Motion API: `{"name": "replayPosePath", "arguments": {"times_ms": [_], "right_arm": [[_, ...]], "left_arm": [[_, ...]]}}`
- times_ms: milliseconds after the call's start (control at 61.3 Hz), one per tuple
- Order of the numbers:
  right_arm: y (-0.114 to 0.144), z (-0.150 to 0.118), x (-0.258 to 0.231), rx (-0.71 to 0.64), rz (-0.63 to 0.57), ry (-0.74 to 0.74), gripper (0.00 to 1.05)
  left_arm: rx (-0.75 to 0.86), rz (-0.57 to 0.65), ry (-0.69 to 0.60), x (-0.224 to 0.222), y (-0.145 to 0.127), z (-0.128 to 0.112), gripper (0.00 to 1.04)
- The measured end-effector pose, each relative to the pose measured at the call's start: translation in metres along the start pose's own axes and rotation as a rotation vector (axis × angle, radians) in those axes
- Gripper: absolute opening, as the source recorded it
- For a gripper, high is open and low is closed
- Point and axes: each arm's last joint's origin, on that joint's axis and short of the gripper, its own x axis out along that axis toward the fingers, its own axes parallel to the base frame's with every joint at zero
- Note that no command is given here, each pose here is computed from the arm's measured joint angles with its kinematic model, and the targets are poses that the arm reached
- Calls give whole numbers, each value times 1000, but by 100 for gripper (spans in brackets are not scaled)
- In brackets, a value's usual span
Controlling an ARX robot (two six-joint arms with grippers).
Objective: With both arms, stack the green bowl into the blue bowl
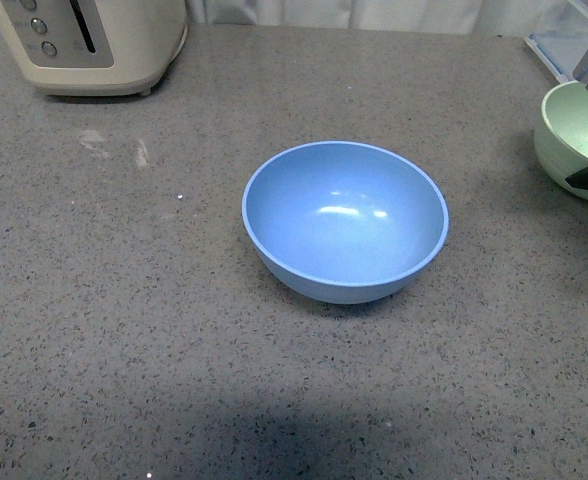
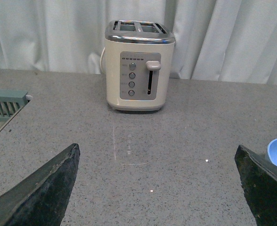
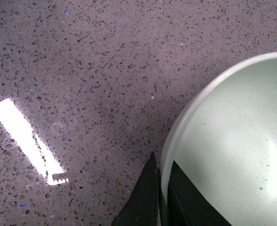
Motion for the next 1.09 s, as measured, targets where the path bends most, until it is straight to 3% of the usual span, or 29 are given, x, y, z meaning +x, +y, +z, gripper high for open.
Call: {"name": "replayPosePath", "arguments": {"times_ms": [147, 326, 424, 538, 734, 1093], "right_arm": [[-1, 4, -2, -19, -2, -13, 1], [0, 45, -27, -66, 30, -120, 1], [22, 85, -57, -142, 129, -221, 1], [56, 108, -71, -206, 280, -261, 1], [93, 110, -72, -269, 423, -236, 1], [113, 118, -60, -338, 465, -261, 1]], "left_arm": [[0, 0, 0, 0, 0, 0, 98], [0, 0, 0, 0, 0, 0, 98], [0, 0, 0, 0, 0, 0, 98], [0, 0, 0, 0, 0, 0, 98], [0, 0, 0, 0, 0, 0, 98], [0, 0, 0, 0, 0, 0, 98]]}}
